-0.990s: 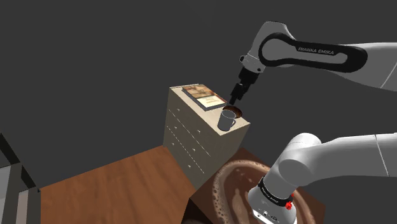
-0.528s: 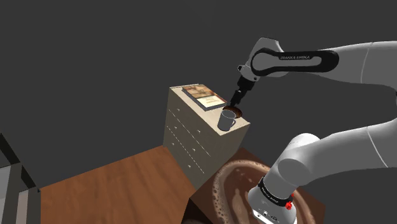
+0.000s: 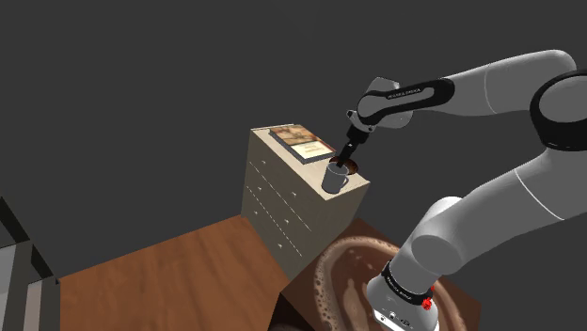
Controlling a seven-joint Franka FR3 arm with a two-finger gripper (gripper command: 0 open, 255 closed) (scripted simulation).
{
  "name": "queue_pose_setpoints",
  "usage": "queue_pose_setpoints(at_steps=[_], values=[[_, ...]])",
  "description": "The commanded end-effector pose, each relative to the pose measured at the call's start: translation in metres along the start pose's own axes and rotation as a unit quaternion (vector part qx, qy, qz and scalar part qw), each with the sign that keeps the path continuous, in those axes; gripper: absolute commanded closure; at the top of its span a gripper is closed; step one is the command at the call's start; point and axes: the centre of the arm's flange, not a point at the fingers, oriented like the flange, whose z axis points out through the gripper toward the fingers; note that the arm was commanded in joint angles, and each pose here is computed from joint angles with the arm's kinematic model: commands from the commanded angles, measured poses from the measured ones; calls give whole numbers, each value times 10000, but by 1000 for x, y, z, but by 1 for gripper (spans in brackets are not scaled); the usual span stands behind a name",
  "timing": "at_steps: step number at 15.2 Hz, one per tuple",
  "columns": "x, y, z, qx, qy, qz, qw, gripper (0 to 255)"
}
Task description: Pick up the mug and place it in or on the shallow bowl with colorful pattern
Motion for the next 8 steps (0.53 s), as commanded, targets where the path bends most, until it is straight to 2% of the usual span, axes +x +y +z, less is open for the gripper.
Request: queue_pose_setpoints(at_steps=[1,8], values=[[1,11,12,-13,5,-36,10000,0],[1,11,47,-13,5,-36,10000,0]])
